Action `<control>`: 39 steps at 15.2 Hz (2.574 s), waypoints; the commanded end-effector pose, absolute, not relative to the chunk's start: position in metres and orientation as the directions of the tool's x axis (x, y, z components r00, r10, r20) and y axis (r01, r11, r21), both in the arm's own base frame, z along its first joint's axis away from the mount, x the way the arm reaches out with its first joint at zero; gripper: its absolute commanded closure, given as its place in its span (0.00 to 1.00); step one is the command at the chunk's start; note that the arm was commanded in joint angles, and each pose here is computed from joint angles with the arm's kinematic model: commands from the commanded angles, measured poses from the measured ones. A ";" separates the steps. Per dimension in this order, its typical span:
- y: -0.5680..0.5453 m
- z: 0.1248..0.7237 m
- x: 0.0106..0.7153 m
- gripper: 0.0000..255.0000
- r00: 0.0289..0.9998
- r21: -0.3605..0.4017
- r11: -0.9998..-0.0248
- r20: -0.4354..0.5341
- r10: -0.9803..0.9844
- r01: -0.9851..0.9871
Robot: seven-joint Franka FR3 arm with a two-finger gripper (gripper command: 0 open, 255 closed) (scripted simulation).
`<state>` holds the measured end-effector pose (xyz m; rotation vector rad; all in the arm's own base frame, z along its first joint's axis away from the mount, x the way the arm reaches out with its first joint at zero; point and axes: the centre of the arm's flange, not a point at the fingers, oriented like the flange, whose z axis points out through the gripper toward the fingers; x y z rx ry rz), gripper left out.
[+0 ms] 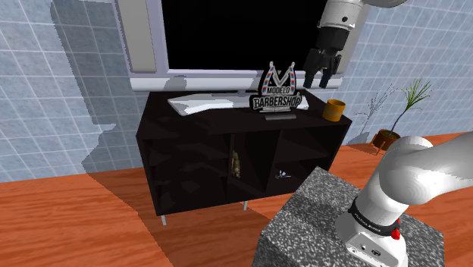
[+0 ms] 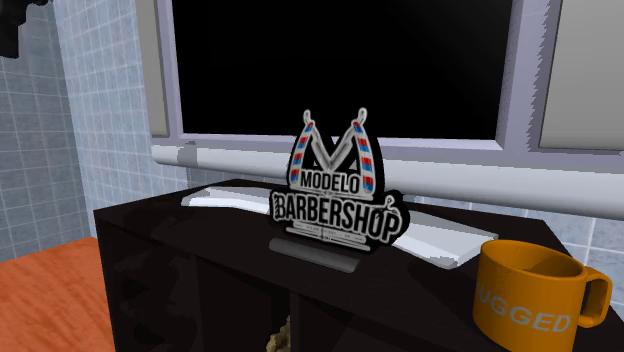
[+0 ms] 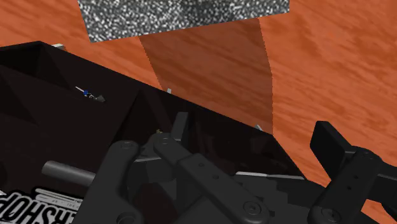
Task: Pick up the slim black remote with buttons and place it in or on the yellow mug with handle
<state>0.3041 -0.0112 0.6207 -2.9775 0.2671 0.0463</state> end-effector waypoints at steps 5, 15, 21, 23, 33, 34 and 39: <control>-0.047 0.587 0.312 0.00 0.998 -0.128 -0.990 -0.026 -0.057 -0.060; -0.134 0.509 0.353 0.00 0.971 -0.069 -0.968 0.007 0.240 0.239; -0.180 0.465 0.391 0.00 0.912 -0.030 -0.912 0.018 0.409 0.410; -0.195 0.450 0.406 0.00 0.886 -0.017 -0.886 0.020 0.463 0.464; -0.253 0.384 0.492 0.00 0.709 0.050 -0.709 0.018 0.705 0.704; -0.258 0.377 0.502 0.00 0.688 0.057 -0.687 0.017 0.726 0.724; -0.273 0.349 0.539 0.00 0.603 0.081 -0.602 0.011 0.798 0.794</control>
